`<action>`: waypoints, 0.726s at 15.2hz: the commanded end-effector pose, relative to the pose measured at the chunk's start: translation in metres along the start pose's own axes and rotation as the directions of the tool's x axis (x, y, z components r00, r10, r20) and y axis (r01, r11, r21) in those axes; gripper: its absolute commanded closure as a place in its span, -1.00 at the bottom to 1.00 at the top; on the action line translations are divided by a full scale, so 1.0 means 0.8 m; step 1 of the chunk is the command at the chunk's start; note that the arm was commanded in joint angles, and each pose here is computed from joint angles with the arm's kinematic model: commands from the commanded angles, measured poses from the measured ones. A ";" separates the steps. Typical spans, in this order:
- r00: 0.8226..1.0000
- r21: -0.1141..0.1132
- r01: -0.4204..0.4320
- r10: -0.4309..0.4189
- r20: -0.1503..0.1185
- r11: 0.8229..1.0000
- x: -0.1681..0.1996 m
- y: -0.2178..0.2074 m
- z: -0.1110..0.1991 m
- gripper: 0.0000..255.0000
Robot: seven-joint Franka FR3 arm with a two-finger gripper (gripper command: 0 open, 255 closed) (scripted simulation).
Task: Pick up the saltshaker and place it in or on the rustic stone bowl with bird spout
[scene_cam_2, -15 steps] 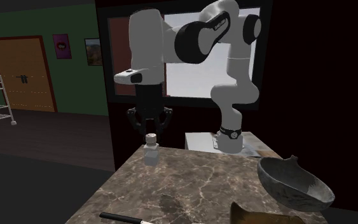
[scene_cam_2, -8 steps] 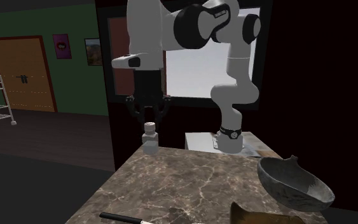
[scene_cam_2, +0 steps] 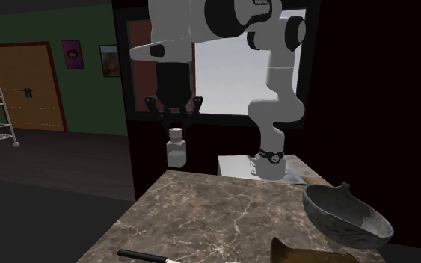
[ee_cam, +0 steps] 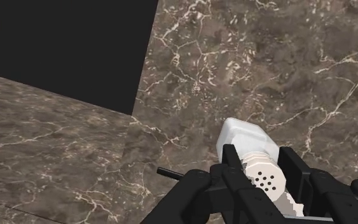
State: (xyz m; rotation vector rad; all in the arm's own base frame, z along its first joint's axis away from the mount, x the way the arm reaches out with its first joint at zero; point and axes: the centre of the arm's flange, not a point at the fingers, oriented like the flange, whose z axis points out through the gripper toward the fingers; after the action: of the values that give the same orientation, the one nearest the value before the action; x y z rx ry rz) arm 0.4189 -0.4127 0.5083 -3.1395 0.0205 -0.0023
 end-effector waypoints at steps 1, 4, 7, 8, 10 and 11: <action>1.000 0.000 0.000 0.000 0.000 1.000 0.001 0.000 -0.015 1.00; 1.000 0.000 0.000 0.000 0.000 1.000 0.001 0.000 -0.034 1.00; 1.000 0.000 0.000 0.000 0.000 1.000 0.008 -0.032 -0.041 1.00; 1.000 0.000 0.000 0.000 0.000 1.000 0.012 -0.048 -0.042 1.00; 1.000 0.000 0.000 0.000 0.000 1.000 0.020 -0.080 -0.046 1.00; 1.000 0.000 0.000 0.000 0.000 1.000 0.024 -0.096 -0.047 1.00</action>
State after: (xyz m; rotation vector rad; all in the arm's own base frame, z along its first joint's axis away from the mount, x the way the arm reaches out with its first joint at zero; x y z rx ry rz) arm 0.4358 -0.3468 0.5451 -3.1381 0.0166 -0.0010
